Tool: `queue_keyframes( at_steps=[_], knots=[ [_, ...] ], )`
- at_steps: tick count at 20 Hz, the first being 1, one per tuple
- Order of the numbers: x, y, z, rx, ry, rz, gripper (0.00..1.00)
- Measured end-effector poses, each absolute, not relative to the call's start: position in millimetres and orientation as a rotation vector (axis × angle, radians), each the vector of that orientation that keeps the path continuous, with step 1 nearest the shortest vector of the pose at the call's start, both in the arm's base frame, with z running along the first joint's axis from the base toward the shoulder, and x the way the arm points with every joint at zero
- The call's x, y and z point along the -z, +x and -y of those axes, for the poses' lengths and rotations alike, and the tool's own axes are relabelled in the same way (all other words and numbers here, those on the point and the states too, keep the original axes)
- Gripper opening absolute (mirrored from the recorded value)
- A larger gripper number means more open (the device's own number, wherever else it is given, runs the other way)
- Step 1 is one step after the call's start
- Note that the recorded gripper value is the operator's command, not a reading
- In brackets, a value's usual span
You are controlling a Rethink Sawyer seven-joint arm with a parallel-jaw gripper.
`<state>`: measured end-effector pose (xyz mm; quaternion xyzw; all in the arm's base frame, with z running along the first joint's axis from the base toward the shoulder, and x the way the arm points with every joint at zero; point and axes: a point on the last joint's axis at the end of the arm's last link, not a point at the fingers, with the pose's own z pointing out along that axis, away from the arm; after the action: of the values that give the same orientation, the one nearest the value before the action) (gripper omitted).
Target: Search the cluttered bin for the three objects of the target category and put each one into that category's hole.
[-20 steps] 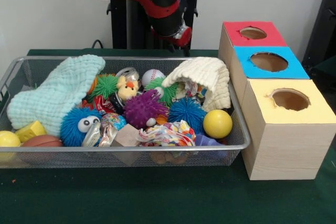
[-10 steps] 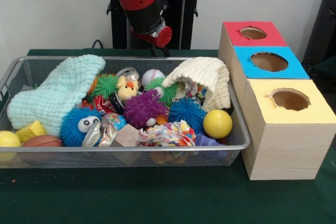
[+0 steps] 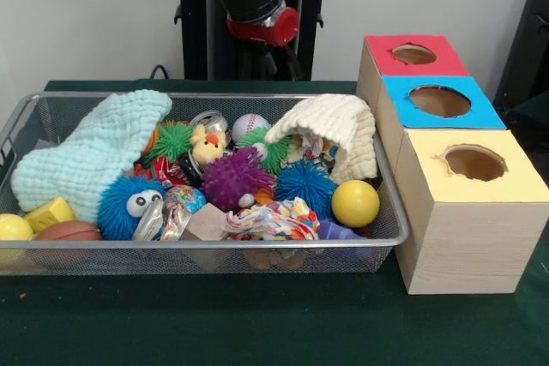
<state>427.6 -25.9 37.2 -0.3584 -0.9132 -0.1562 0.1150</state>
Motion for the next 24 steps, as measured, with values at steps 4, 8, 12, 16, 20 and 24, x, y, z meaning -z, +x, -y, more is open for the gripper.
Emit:
queue_keyframes(
  at_steps=[4,8,12,16,20,24],
  knots=[
    [-55.7,438.0,19.6,0.495,-1.027,2.716,1.00],
    [-69.4,446.8,10.2,0.508,-0.980,2.765,1.00],
    [-74.8,457.0,0.8,0.535,-0.950,2.810,1.00],
    [-71.3,468.9,-8.7,0.594,-0.937,2.902,1.00],
    [-63.0,477.9,-19.4,0.677,-0.914,3.024,1.00],
    [-54.8,479.5,-26.5,0.732,-0.901,3.100,1.00]
  ],
)
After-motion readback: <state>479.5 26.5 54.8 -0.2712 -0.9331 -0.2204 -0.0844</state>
